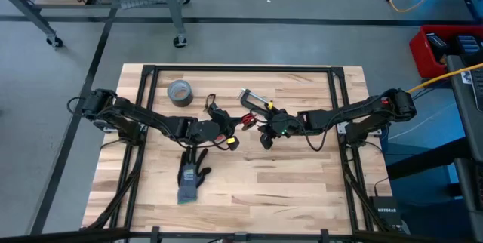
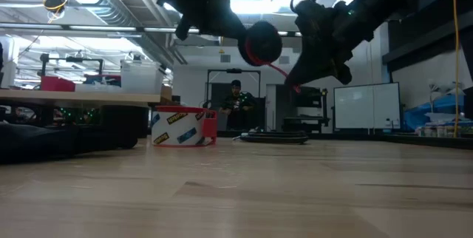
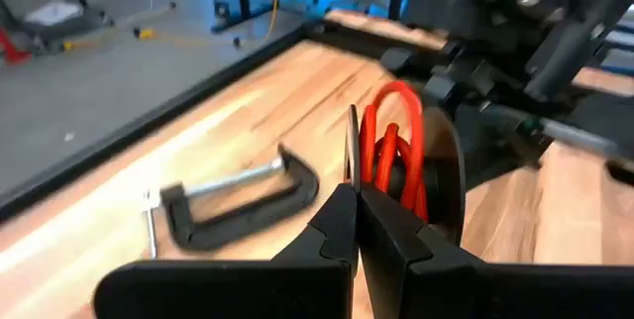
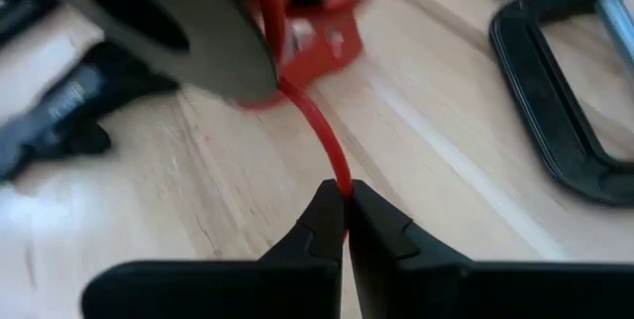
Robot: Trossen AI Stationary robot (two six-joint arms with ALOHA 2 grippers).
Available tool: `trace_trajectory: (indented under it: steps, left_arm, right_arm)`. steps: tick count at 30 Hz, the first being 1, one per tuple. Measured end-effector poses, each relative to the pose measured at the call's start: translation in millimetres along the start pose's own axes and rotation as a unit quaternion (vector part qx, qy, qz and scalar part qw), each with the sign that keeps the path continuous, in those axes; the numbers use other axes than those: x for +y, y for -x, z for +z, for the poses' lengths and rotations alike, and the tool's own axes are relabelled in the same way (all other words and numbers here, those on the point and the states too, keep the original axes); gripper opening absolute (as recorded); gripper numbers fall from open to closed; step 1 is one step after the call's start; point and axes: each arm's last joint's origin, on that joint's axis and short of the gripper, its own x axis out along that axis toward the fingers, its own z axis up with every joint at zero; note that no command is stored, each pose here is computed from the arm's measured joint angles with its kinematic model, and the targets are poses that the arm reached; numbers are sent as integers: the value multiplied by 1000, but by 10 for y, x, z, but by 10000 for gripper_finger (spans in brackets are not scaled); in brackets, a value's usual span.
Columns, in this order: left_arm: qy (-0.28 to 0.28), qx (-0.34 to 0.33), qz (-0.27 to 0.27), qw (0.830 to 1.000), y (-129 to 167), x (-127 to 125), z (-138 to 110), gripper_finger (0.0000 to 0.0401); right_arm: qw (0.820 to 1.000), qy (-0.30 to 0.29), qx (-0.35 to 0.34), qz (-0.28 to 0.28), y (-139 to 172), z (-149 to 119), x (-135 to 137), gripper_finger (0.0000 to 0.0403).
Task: Coil cords
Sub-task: Coil the red wire onto the spool
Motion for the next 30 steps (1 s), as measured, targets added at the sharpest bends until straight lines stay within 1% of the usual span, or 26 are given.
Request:
trace_trajectory:
  steps: [7,15,21,25,30]
  left_arm:
    - [16,43,9,999,5,31,-97,0]
    - [27,61,-20,998,7,16,-113,0]
    - [24,65,-19,997,8,19,-122,0]
    - [21,76,-15,997,11,30,-146,0]
    - [18,91,-7,996,13,48,-180,0]
  right_arm:
    - [1000,7,24,-16,1,-45,-35,10]
    - [1000,-6,6,-21,-8,28,-88,10]
    - [999,-27,-13,42,17,165,-87,13]
    - [997,-37,-5,64,12,201,-114,13]
    - [994,-39,0,98,21,218,-82,14]
